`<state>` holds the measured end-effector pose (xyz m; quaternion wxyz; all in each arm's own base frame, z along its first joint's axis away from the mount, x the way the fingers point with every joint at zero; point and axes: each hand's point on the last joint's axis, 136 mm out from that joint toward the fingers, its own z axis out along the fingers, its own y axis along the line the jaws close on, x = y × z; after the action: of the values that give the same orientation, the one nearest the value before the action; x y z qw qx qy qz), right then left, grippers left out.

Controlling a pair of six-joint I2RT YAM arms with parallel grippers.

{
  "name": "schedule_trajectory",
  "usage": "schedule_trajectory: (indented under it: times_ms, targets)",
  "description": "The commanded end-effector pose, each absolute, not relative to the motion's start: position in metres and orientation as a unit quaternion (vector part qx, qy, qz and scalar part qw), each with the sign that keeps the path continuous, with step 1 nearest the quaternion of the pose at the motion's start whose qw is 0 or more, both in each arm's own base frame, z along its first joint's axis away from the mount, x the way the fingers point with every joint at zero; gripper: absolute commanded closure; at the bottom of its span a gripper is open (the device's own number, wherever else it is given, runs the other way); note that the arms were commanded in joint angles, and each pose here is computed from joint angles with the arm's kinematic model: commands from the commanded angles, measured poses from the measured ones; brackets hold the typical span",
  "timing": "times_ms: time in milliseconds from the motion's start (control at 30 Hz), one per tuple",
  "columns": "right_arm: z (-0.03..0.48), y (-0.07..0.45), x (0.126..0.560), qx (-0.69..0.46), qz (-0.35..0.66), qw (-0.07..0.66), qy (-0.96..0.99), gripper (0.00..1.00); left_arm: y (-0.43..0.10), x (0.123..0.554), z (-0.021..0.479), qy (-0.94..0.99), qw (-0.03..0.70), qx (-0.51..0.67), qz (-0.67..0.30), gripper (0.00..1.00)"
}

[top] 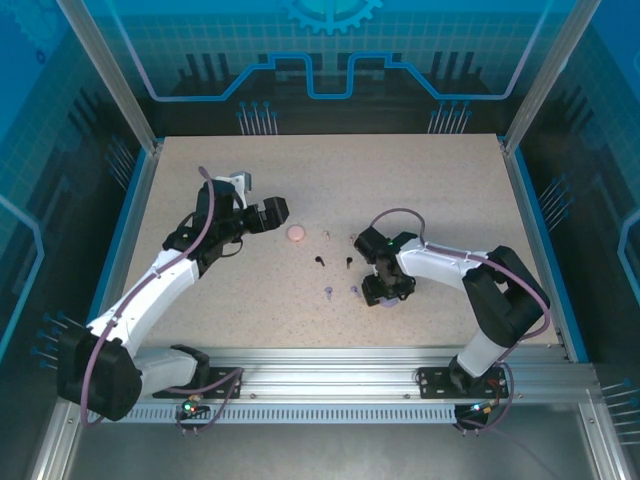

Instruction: Insert the wireless bluetooth earbuds into the charging case

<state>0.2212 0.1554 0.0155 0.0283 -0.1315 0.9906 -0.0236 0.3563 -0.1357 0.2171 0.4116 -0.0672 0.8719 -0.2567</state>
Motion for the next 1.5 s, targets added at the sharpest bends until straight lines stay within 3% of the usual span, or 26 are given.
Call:
schedule_trajectory:
  times_ms: [0,200,467,767,1200,1467]
  targets:
    - [0.01,0.151,0.213,-0.127,-0.035,0.019,0.991,0.33,-0.144,0.356,0.242,0.855,0.434,-0.051,-0.278,0.01]
    - [0.002,0.152,0.213,-0.127,-0.035,0.017,0.991,0.35,-0.143,0.356,0.24,0.855,0.434,-0.052,-0.278,0.01]
    - [0.005,0.159,0.214,-0.131,-0.031,0.018,0.991,0.51,-0.144,0.353,0.243,0.844,0.446,-0.059,-0.293,0.01]
    - [0.071,0.179,0.223,-0.088,0.037,0.092,0.991,0.57,-0.138,0.349,0.242,0.817,0.468,-0.101,-0.322,0.01]
    - [0.188,0.285,0.325,0.099,0.226,0.227,0.942,0.57,-0.178,0.34,0.239,0.754,0.476,-0.027,-0.452,0.01]
    - [0.2,0.314,0.358,0.241,0.296,0.219,0.898,0.57,-0.183,0.33,0.241,0.708,0.483,-0.034,-0.514,0.01]
